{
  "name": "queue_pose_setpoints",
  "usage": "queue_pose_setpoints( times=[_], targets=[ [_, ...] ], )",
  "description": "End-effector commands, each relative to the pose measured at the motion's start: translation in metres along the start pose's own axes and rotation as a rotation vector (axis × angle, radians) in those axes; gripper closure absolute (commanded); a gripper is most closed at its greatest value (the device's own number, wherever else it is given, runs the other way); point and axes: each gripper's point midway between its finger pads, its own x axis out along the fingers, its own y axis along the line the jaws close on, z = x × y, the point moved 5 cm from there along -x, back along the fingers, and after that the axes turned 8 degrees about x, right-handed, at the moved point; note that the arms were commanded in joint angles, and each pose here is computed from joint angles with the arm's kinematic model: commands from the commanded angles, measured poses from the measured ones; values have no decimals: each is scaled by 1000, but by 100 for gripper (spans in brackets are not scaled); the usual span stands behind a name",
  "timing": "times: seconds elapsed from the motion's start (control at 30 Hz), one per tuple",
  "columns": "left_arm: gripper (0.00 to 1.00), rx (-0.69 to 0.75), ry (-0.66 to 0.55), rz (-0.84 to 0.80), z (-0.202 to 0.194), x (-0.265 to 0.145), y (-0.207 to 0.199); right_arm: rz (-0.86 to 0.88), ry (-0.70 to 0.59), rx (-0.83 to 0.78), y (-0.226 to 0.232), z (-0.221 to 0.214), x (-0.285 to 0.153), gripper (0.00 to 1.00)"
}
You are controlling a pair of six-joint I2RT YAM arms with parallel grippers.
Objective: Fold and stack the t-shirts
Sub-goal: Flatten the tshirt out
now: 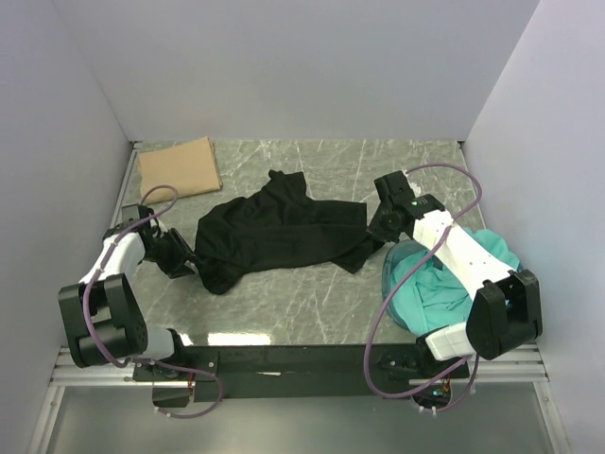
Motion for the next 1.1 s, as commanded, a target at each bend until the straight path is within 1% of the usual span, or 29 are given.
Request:
queue_pose_setpoints(
  times=[0.0,0.2,0.23,0.3,0.33,0.4,0.43,0.53,0.7,0.87,0.97,1.07],
  targets=[
    [55,13,25,-60,0,4,-5,30,-21,11,8,3,2,100],
    [61,34,35,-91,4,11,-20,30,-22,10,10,6,2,100],
    [63,39,35,-94,5,11,-22,31,-26,9,11,7,1,100],
    [70,45,42,-99,5,14,-26,28,-28,6,11,7,1,100],
    [76,50,38,-102,6,15,-27,26,-27,7,10,7,1,100],
    [83,46,40,-108,8,15,-29,25,-26,7,10,7,2,100],
    [90,44,41,-110,8,16,-29,25,-26,7,10,7,2,100],
    [99,38,36,-121,11,15,-31,28,-25,6,11,6,3,100],
    [100,24,2,-126,21,7,-37,26,-26,4,11,7,3,100],
    [99,-28,-94,-124,48,-10,-35,11,-29,1,8,6,5,100],
    [100,-26,-84,-131,53,-7,-35,-11,-24,-1,4,4,10,100],
    [99,-31,-84,-89,54,-4,-25,-47,-23,-12,-2,3,14,100]
  ],
)
